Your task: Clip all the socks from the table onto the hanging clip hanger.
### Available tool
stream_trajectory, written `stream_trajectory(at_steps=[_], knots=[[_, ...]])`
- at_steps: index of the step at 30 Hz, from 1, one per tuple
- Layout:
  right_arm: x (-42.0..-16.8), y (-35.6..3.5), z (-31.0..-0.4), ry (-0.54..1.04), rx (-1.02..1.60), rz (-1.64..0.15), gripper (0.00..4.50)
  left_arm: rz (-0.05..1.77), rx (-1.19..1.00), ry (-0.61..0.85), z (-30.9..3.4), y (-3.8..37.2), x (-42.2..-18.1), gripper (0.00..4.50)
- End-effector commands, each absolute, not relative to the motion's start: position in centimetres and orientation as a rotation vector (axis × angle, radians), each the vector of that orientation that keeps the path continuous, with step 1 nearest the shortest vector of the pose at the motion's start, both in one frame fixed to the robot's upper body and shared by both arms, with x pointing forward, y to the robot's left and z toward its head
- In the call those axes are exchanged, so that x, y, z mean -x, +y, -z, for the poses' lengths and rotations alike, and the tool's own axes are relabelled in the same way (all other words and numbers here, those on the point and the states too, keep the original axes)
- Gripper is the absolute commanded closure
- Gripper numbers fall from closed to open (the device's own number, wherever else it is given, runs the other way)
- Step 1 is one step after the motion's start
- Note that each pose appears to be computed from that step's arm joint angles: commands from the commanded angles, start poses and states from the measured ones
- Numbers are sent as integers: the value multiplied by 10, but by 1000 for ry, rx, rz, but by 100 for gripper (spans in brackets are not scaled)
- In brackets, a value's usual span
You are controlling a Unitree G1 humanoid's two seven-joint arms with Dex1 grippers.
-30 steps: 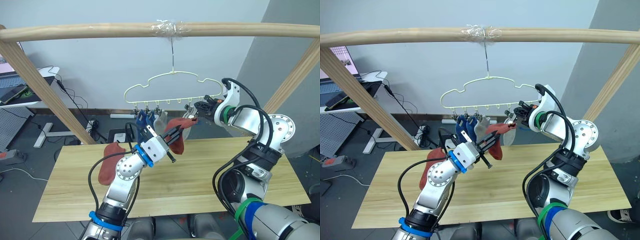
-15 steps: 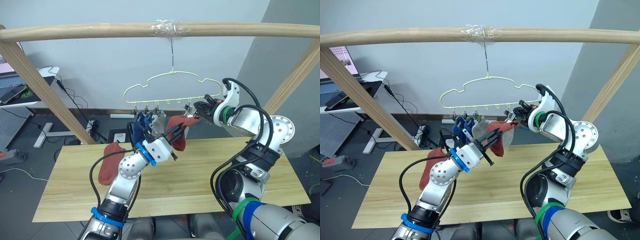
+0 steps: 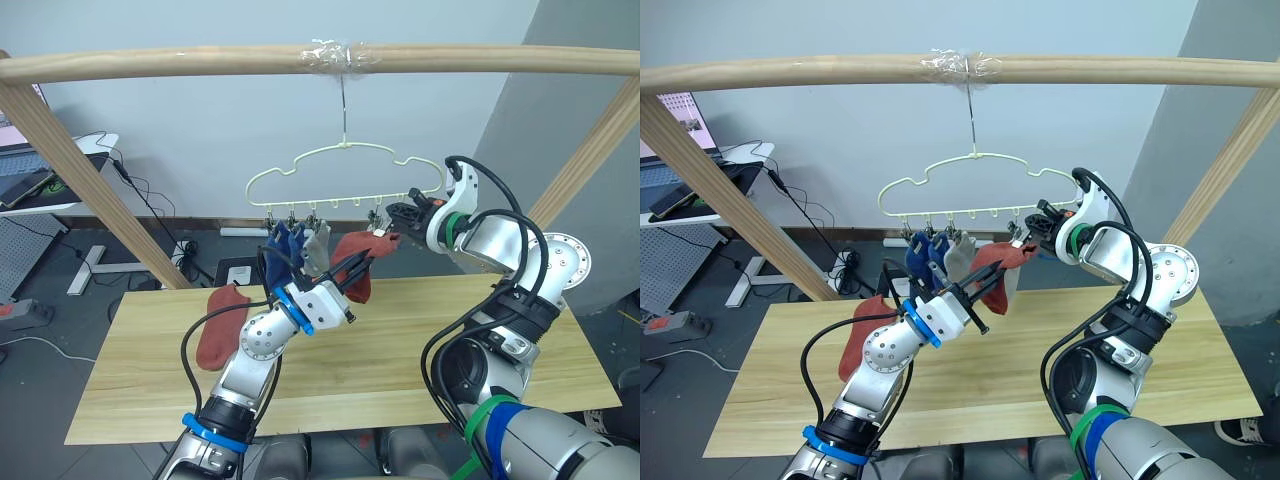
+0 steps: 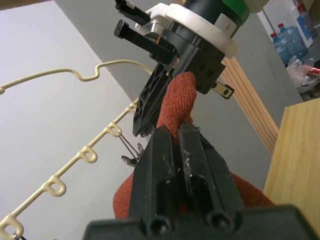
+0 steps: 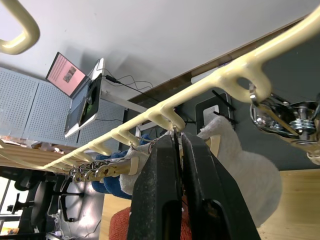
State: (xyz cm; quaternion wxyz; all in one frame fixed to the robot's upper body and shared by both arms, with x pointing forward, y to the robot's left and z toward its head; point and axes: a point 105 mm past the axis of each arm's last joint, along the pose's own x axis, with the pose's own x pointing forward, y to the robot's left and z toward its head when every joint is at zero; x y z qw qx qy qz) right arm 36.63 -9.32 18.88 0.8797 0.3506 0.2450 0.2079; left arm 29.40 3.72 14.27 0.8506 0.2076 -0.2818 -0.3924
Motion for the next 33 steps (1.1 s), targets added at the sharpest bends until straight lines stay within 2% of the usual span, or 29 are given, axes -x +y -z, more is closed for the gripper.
stream_trajectory(at_steps=[1, 3, 8, 13, 17, 19, 23, 26, 33], knots=[[-364, -90, -188, 520, -742, -449, 423, 820, -447, -657, -155, 33, -292, 449], [-363, -89, -187, 523, -745, -457, 366, 820, -447, -661, -156, 31, -293, 450], [-363, -90, -188, 519, -755, -464, 181, 838, -437, -655, -155, 28, -291, 450], [-362, -101, -196, 474, -760, -471, 1, 882, -373, -584, -148, 25, -292, 450], [-353, -118, -206, 395, -777, -528, 1, 894, -135, -398, -139, 20, -302, 450], [-344, -127, -208, 361, -701, -555, 1, 896, -15, -308, -133, 19, -307, 450], [-329, -135, -207, 318, -489, -547, 0, 922, 154, -189, -128, 17, -313, 356], [-324, -133, -195, 306, -415, -526, 0, 966, 252, -108, -122, 14, -312, 259], [-328, -127, -184, 193, -267, -450, 0, 987, 218, -21, -107, 33, -310, 40]])
